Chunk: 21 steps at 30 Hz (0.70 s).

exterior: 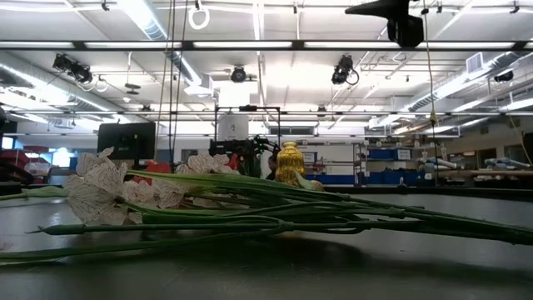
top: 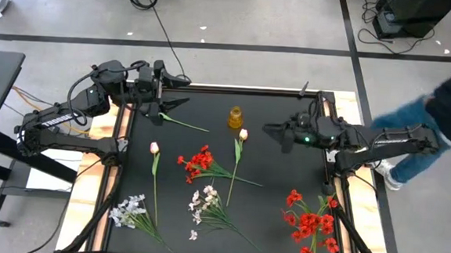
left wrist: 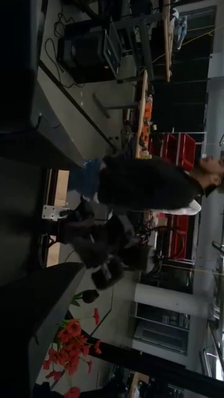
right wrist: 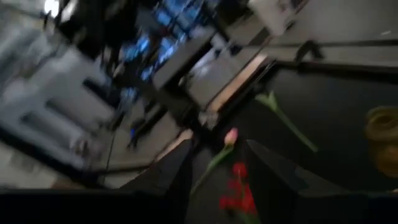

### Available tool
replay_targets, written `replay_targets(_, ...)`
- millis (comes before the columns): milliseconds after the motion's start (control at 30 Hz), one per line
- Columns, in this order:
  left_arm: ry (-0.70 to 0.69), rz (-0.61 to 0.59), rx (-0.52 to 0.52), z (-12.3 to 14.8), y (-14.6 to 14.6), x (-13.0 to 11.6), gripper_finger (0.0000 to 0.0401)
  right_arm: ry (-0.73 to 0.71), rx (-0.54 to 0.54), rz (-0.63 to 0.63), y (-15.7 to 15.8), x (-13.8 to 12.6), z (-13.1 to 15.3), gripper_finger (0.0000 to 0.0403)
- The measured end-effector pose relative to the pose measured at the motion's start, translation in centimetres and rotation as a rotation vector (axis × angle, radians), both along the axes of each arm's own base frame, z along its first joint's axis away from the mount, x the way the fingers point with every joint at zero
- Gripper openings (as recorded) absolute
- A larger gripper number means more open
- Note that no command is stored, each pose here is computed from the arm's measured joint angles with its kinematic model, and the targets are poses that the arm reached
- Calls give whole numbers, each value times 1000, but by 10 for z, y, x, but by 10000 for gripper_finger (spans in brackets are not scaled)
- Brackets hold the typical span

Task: Sort flowers into vase by color
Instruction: Put the black flower into the transparent vase

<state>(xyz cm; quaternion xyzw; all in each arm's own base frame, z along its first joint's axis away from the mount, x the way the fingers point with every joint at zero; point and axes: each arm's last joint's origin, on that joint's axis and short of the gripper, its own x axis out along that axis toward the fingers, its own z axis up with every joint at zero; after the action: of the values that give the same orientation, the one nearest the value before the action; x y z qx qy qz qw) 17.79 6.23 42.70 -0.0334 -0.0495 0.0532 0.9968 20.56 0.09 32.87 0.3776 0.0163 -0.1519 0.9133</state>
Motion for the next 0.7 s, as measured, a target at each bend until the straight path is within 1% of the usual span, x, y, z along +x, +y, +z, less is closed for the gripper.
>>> replay_targets(100,0,0,0,0,0,0,260,-15,34,-77,-7,-1,0,154)
replay_targets(167,0,0,0,0,0,0,260,-9,57,-102,-9,0,-1,154)
replay_targets(333,0,-1,-3,0,0,0,260,7,135,-122,-10,0,-6,154)
replay_targets(533,0,-1,-4,0,0,0,260,-16,203,-130,-9,2,-6,154)
replay_targets(633,0,-1,-4,0,0,0,260,-23,213,-133,-9,2,-6,154)
replay_targets(700,0,-1,-3,0,0,0,260,-22,201,-137,-10,2,-6,154)
